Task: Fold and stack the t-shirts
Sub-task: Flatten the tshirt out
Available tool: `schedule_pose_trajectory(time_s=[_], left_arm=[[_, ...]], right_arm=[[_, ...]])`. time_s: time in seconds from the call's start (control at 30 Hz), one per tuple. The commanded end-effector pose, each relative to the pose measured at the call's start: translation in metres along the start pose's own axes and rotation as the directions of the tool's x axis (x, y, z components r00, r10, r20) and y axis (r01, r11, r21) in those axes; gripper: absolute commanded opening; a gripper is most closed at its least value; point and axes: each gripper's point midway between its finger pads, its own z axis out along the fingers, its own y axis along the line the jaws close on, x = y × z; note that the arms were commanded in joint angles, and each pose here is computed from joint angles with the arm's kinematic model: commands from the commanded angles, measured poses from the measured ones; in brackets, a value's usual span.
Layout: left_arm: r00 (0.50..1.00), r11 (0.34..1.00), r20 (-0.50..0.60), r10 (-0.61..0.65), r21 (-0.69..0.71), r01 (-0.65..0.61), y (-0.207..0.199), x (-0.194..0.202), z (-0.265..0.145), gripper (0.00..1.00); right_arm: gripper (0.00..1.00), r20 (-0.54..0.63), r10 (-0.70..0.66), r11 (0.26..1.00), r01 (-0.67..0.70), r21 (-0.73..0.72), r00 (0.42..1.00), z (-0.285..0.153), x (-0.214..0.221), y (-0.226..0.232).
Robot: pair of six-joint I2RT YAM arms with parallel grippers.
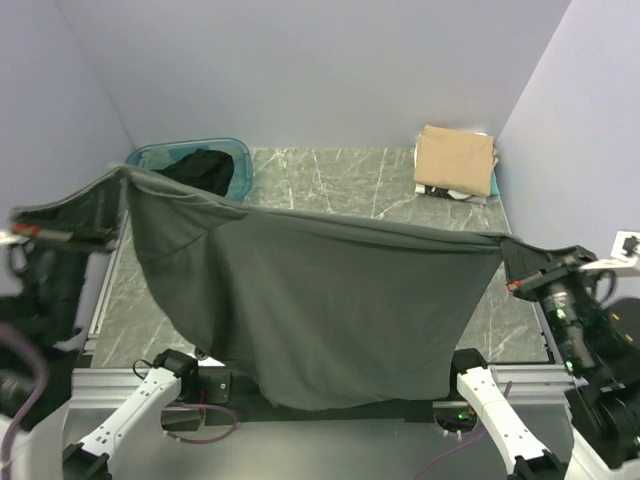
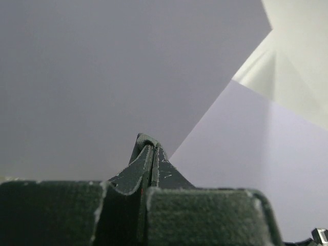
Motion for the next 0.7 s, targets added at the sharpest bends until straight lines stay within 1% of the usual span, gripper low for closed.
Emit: schedule_pose_trajectory(time_s=[0.0, 0.03, 0.07, 0.13, 0.17, 0.2, 0.23, 0.3, 0.33, 0.37, 0.4, 0.43, 0.47, 0.5, 0.53, 0.57, 0.6, 0.63, 0.67], left_arm=[[0.999, 0.993, 0.008, 0.046, -0.107, -0.045, 0.039, 0.025, 0.033, 0.01], [0.997, 0.984, -0.052, 0.058, -0.165, -0.066, 0.066, 0.055, 0.044, 0.01], [0.995, 0.977, -0.078, 0.065, -0.2, -0.079, 0.081, 0.069, 0.05, 0.01], [0.982, 0.938, -0.158, 0.101, -0.313, -0.147, 0.131, 0.113, 0.066, 0.01], [0.976, 0.921, -0.185, 0.112, -0.35, -0.172, 0.149, 0.129, 0.071, 0.01], [0.965, 0.9, -0.231, 0.124, -0.383, -0.207, 0.171, 0.15, 0.073, 0.01], [0.947, 0.876, -0.288, 0.144, -0.408, -0.257, 0.195, 0.176, 0.085, 0.01], [0.92, 0.854, -0.358, 0.159, -0.419, -0.31, 0.222, 0.209, 0.095, 0.01], [0.899, 0.838, -0.407, 0.163, -0.423, -0.344, 0.245, 0.238, 0.106, 0.01], [0.882, 0.839, -0.443, 0.157, -0.411, -0.356, 0.254, 0.256, 0.111, 0.01], [0.853, 0.828, -0.502, 0.142, -0.413, -0.38, 0.274, 0.285, 0.118, 0.01], [0.836, 0.826, -0.531, 0.137, -0.406, -0.392, 0.283, 0.3, 0.122, 0.01], [0.823, 0.831, -0.552, 0.13, -0.392, -0.394, 0.288, 0.313, 0.128, 0.01], [0.809, 0.827, -0.575, 0.124, -0.391, -0.405, 0.304, 0.335, 0.139, 0.01], [0.799, 0.821, -0.588, 0.125, -0.392, -0.416, 0.314, 0.346, 0.143, 0.01], [0.787, 0.816, -0.604, 0.121, -0.39, -0.426, 0.322, 0.358, 0.147, 0.01], [0.793, 0.819, -0.595, 0.127, -0.387, -0.422, 0.322, 0.359, 0.163, 0.01], [0.76, 0.802, -0.641, 0.109, -0.395, -0.448, 0.345, 0.386, 0.161, 0.01], [0.745, 0.798, -0.66, 0.103, -0.392, -0.458, 0.353, 0.397, 0.163, 0.01]], right_arm=[[0.0, 0.013, -0.02, 0.998, 0.019, 0.066, 1.0, 0.023, 0.007, -0.016], [0.0, -0.015, -0.021, 0.992, 0.023, 0.122, 1.0, 0.039, 0.02, -0.029], [0.0, -0.016, -0.019, 0.99, 0.021, 0.141, 1.0, 0.051, 0.023, -0.033], [0.0, -0.067, -0.025, 0.977, 0.039, 0.209, 0.997, 0.085, 0.047, -0.051], [0.0, -0.085, -0.026, 0.971, 0.045, 0.235, 0.996, 0.097, 0.056, -0.058], [0.0, -0.117, -0.023, 0.959, 0.055, 0.276, 0.993, 0.115, 0.069, -0.068], [0.0, -0.12, -0.029, 0.944, 0.067, 0.325, 0.992, 0.131, 0.081, -0.083], [0.0, -0.166, -0.035, 0.91, 0.1, 0.402, 0.985, 0.158, 0.102, -0.105], [0.0, -0.194, -0.037, 0.893, 0.12, 0.435, 0.98, 0.168, 0.115, -0.119], [0.0, -0.225, -0.031, 0.885, 0.131, 0.447, 0.974, 0.189, 0.128, -0.127], [0.0, -0.252, -0.037, 0.883, 0.15, 0.445, 0.967, 0.2, 0.137, -0.134], [0.0, -0.278, -0.037, 0.882, 0.163, 0.443, 0.96, 0.209, 0.148, -0.141], [0.0, -0.3, -0.02, 0.888, 0.155, 0.433, 0.954, 0.23, 0.158, -0.149], [0.0, -0.328, -0.034, 0.891, 0.178, 0.419, 0.944, 0.239, 0.166, -0.155], [0.0, -0.324, -0.038, 0.898, 0.174, 0.404, 0.945, 0.253, 0.167, -0.156], [0.0, -0.366, -0.024, 0.886, 0.19, 0.424, 0.93, 0.265, 0.182, -0.172], [0.0, -0.388, -0.027, 0.881, 0.205, 0.427, 0.921, 0.273, 0.188, -0.18], [0.0, -0.386, -0.031, 0.881, 0.208, 0.425, 0.922, 0.284, 0.184, -0.181], [0.0, -0.43, -0.016, 0.863, 0.23, 0.45, 0.903, 0.294, 0.2, -0.197]])
